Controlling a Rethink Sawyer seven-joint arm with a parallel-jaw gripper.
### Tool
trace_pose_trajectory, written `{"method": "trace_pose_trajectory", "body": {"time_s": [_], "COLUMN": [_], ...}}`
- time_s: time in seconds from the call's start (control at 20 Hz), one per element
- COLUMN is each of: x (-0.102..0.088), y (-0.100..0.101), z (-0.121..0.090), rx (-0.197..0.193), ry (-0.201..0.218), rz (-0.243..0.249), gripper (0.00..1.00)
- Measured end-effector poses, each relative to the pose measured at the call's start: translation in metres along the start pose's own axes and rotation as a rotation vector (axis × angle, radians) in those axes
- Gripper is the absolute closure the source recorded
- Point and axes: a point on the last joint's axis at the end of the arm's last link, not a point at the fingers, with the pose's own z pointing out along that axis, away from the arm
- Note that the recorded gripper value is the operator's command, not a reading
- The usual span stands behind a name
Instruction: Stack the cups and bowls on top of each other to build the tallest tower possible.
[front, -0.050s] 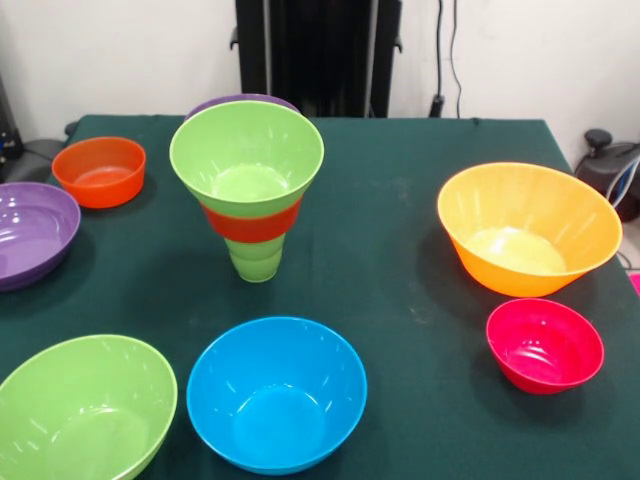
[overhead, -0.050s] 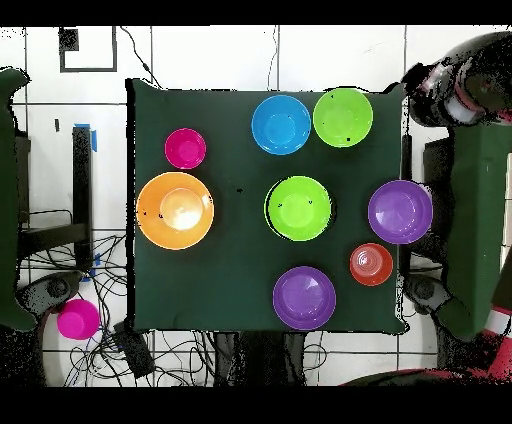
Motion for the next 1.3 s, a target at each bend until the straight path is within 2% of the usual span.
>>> {"method": "trace_pose_trajectory", "body": {"time_s": [0.1,0.2,0.3,0.35,0.55,1.05,1.3], "x": [0.001,0.005,0.008,0.012,0.025,0.054,0.061], "y": [-0.003,-0.012,-0.016,-0.023,-0.035,-0.037,-0.041], "z": [-0.001,0.003,0.007,0.014,0.035,0.074,0.081], "rx": [-0.012,-0.036,-0.042,-0.048,-0.056,-0.064,-0.056], "ry": [0.009,0.04,0.054,0.073,0.095,0.109,0.111], "rz": [0.007,0.025,0.031,0.04,0.051,0.048,0.047], "gripper": [0.0,0.0,0.0,0.0,0.0,0.0,0.0]}}
